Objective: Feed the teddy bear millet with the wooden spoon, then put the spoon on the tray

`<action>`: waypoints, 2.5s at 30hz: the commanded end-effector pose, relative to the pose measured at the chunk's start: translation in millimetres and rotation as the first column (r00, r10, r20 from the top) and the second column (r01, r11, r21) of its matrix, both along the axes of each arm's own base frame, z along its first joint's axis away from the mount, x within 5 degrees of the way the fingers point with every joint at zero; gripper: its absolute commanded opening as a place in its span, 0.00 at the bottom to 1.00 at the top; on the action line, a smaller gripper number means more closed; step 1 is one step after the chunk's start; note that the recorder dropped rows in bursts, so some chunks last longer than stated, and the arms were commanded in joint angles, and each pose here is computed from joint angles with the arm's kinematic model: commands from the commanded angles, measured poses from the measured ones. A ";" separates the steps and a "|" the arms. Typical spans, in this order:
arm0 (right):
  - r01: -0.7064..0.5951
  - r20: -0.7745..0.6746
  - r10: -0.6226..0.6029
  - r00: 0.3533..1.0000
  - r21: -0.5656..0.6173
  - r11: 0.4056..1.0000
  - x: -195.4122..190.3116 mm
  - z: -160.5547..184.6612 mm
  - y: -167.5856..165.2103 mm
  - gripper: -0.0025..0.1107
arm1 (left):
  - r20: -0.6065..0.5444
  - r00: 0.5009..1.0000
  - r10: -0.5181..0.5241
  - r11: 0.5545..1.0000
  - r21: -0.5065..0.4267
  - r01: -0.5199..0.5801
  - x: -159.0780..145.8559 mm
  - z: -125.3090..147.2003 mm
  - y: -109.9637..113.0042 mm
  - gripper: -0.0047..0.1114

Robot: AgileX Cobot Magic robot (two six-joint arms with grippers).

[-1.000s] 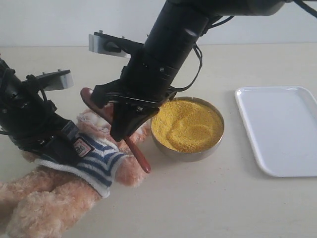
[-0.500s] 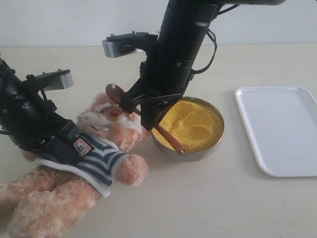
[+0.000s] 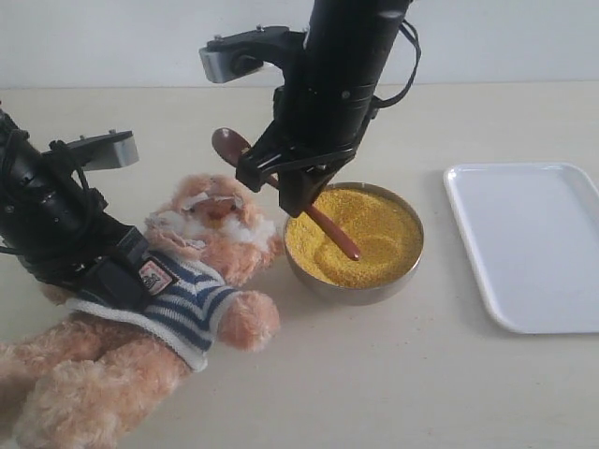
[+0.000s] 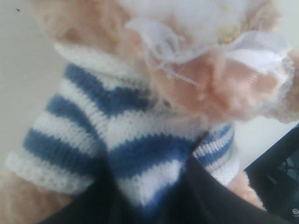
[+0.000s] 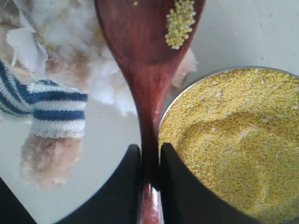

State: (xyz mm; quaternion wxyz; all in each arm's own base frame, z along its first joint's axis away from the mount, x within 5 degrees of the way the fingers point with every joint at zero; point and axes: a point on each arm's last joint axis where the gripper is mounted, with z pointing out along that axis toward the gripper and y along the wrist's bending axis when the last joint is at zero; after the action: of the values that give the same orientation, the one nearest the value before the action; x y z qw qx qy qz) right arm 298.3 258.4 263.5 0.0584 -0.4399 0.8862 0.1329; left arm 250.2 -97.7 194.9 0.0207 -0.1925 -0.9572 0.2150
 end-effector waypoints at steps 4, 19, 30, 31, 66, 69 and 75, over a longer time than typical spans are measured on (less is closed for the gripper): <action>0.054 0.132 -0.032 0.991 -0.164 0.985 11.1 2.6 -17.1 0.02 | 0.003 1.000 0.012 1.000 -0.004 -0.012 0.7 1.4 -1.0 0.07; 0.078 0.134 -0.034 0.990 -0.337 0.938 0.6 -23.2 -40.4 0.02 | 0.003 1.000 0.012 1.000 -0.004 -0.012 0.7 1.4 -1.0 0.07; 0.099 0.222 0.022 0.975 -0.521 0.848 -6.2 -33.2 -66.3 0.02 | 0.002 1.000 0.019 1.000 -0.003 -0.019 0.9 1.4 -1.0 0.07; 0.097 0.234 0.039 0.972 -0.542 0.835 -6.4 -34.7 -66.8 0.02 | 0.002 1.000 0.019 1.000 -0.003 -0.019 0.9 1.4 -1.0 0.07; 0.093 0.349 0.195 0.917 -0.660 0.746 -9.9 -38.2 -50.3 0.02 | -0.003 1.000 0.023 1.000 0.001 -0.023 0.7 1.3 -0.7 0.07; 0.073 0.334 0.206 0.920 -0.661 0.747 -10.7 -38.7 -49.8 0.02 | -0.003 1.000 0.023 1.000 0.001 -0.023 0.7 1.3 -0.7 0.07; 0.045 0.314 0.222 0.923 -0.662 0.748 -11.8 -39.5 -49.2 0.02 | -0.002 1.000 0.022 1.000 0.003 -0.022 0.7 1.2 -0.5 0.07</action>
State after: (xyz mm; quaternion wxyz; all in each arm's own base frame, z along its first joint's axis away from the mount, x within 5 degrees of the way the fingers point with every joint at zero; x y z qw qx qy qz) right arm 287.8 208.9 223.5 0.0637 -0.4831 0.8288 -0.2749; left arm 250.2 -97.7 194.9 0.0225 -0.1845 -0.9588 0.2149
